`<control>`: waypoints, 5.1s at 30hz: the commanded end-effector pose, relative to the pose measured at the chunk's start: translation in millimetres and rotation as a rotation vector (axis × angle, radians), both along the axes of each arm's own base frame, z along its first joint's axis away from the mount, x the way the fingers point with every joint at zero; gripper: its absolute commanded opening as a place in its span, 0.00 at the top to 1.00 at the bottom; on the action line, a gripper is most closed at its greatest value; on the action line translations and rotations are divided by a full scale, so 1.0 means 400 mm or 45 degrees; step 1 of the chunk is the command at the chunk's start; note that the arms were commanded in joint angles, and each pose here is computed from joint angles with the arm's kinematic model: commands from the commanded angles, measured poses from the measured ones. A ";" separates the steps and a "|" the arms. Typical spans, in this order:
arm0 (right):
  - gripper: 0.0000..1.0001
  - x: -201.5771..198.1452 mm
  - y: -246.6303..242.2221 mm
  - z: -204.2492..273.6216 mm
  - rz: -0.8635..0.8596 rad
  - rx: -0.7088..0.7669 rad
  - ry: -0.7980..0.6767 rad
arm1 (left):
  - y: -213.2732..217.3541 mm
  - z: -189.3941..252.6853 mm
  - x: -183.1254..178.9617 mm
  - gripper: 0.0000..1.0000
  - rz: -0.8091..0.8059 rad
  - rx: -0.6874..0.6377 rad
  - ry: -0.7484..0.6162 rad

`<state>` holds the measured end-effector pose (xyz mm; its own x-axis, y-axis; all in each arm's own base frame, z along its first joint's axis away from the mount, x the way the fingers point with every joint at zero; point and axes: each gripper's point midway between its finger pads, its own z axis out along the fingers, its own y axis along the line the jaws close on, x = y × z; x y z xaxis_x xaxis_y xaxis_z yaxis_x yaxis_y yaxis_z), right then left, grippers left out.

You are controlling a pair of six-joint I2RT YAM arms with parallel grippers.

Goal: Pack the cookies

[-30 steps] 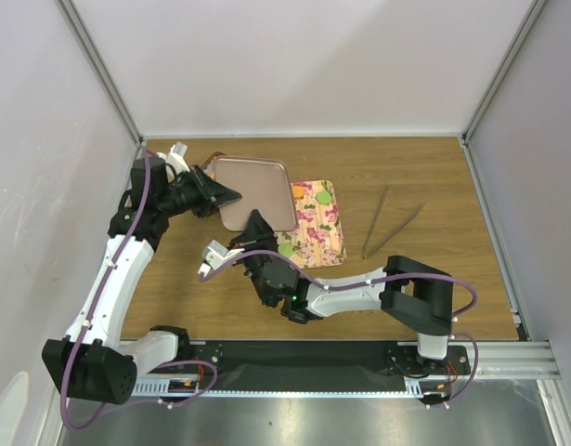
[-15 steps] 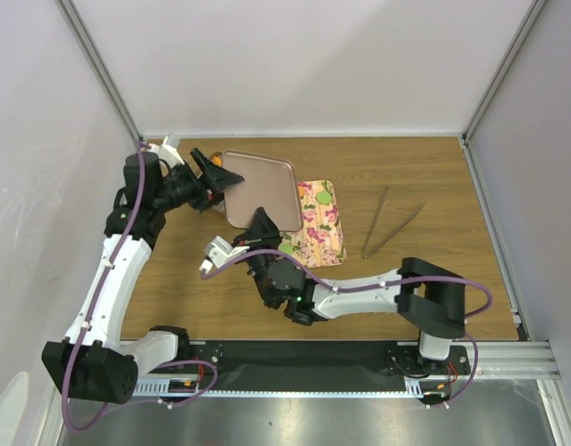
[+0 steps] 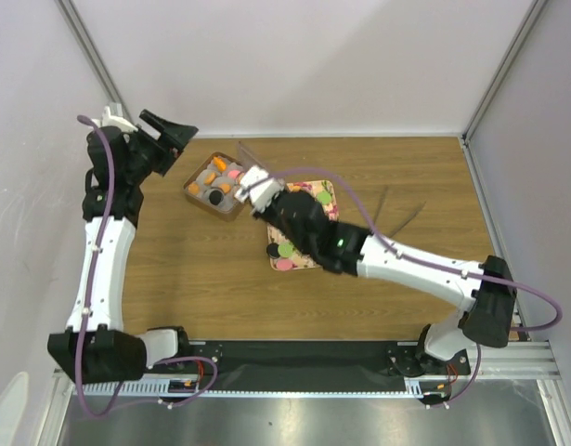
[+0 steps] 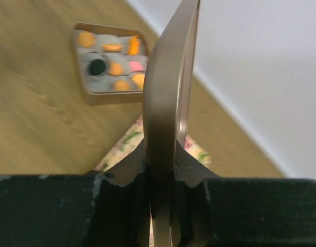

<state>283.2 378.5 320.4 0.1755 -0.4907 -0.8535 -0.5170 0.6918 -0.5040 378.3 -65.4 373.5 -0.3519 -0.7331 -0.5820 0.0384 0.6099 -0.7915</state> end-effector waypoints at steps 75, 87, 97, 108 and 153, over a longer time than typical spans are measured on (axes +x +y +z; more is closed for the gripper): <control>0.99 0.596 0.202 -0.382 0.414 2.067 1.464 | 0.200 -0.728 0.390 0.69 0.344 0.190 0.675; 0.99 0.572 0.240 -0.387 0.384 2.067 1.472 | 0.322 -0.665 0.372 0.53 0.495 0.177 0.673; 0.98 0.568 0.261 -0.408 0.334 2.066 1.478 | 0.315 -0.641 0.403 0.50 0.460 0.147 0.629; 0.98 0.560 0.268 -0.434 0.309 2.055 1.503 | 0.276 -0.636 0.456 0.36 0.335 0.138 0.567; 0.72 0.537 0.210 -0.446 0.284 2.123 1.557 | 0.138 -0.670 0.535 0.30 0.095 0.320 0.575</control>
